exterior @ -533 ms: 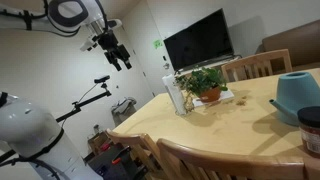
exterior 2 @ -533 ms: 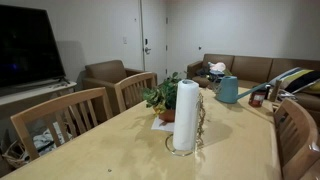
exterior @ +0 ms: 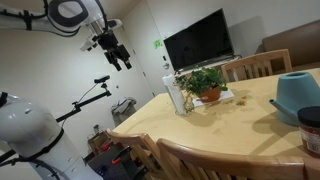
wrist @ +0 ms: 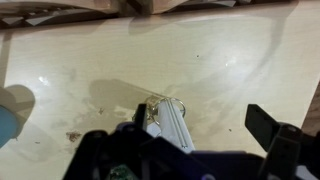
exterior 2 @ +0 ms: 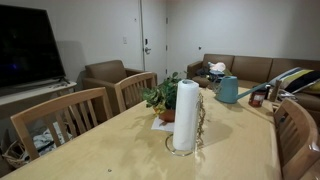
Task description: Pick up the watering can and water the plant
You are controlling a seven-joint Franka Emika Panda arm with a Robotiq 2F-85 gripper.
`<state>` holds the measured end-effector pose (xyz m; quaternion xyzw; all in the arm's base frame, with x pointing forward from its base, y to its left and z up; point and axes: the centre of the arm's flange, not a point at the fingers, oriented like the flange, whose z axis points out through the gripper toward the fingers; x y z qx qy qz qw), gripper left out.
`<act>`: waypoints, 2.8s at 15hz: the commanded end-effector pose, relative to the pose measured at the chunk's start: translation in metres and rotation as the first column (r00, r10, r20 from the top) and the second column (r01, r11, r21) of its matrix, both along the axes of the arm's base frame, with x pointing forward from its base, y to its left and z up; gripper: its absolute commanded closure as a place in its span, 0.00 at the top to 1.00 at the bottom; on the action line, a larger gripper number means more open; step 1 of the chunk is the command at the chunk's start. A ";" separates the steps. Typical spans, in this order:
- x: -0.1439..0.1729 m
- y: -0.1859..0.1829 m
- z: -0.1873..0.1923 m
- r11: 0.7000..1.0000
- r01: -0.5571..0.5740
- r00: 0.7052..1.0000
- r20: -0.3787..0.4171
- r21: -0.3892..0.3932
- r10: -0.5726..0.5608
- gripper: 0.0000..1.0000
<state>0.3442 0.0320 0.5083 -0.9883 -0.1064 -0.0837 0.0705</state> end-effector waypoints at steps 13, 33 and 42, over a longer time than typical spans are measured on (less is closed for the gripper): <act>0.000 0.000 0.000 1.000 0.000 1.000 0.000 0.000 0.000 1.00; 0.000 0.000 0.000 1.000 0.000 1.000 0.000 0.000 0.000 1.00; 0.019 -0.043 0.018 0.984 0.169 0.962 0.205 0.060 -0.178 1.00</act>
